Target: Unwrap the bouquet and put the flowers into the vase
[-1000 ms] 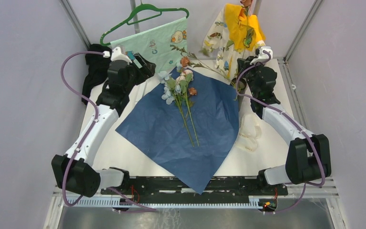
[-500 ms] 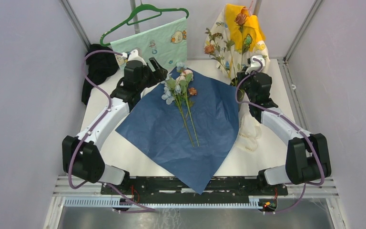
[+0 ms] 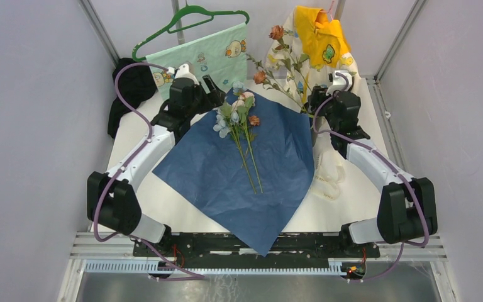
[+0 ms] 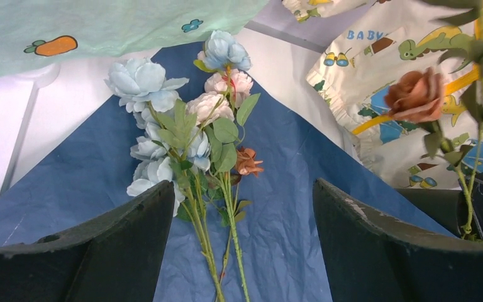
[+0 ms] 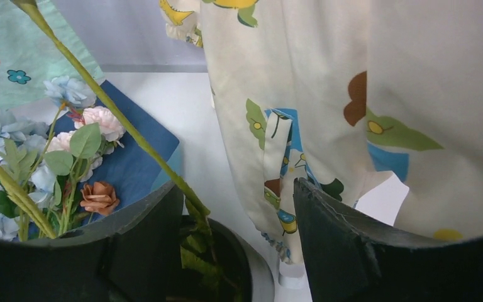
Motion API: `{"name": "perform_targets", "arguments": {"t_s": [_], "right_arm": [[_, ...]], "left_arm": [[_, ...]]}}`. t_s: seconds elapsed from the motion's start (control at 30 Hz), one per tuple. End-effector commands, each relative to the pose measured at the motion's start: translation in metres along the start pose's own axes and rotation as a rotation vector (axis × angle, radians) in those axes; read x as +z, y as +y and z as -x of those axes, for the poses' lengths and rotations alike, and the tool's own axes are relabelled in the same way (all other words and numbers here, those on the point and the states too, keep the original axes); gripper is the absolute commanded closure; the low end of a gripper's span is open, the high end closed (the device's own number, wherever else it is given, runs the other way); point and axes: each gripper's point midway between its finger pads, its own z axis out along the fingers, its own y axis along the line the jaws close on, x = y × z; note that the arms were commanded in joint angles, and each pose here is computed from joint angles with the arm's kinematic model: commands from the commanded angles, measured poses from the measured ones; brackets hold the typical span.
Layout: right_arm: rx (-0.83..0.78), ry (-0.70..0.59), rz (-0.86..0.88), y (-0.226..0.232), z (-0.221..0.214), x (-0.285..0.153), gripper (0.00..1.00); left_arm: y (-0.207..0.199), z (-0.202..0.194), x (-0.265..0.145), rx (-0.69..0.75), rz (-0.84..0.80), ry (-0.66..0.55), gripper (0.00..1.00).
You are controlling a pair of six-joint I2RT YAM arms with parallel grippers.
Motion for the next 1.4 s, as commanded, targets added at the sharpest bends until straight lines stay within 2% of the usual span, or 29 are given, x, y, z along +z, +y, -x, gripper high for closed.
{"name": "perform_targets", "arguments": {"t_s": [0.0,0.33,0.4,0.53,0.83,1.03,1.23,1.37], "right_arm": [[0.029,-0.078,0.067,0.016,0.046,-0.011,0.29],[0.033,-0.161,0.060,0.016,0.083,-0.021,0.24],[0.046,-0.193,0.090,0.022,0.093,-0.026,0.21],[0.056,-0.238,0.186,0.038,0.112,-0.042,0.07],[0.034,-0.283,0.329,0.062,0.135,-0.078,0.02],[-0.023,-0.148,0.373,0.087,0.119,-0.038,0.02],[-0.076,-0.095,0.349,0.103,0.121,0.005,0.04],[-0.113,-0.080,0.265,0.095,0.120,0.031,0.05]], "left_arm": [[-0.019,0.021,0.004,0.043,-0.060,-0.058,0.14],[-0.018,0.012,0.013,0.044,-0.063,-0.033,0.14],[-0.018,0.011,0.013,0.045,-0.064,-0.032,0.14],[-0.017,0.011,0.012,0.050,-0.059,-0.033,0.14],[-0.020,0.015,0.008,0.050,-0.064,-0.040,0.14],[-0.022,0.012,0.010,0.040,-0.075,-0.026,0.14],[-0.019,0.013,0.008,0.050,-0.061,-0.033,0.14],[-0.016,0.013,0.009,0.055,-0.048,-0.033,0.14]]}}
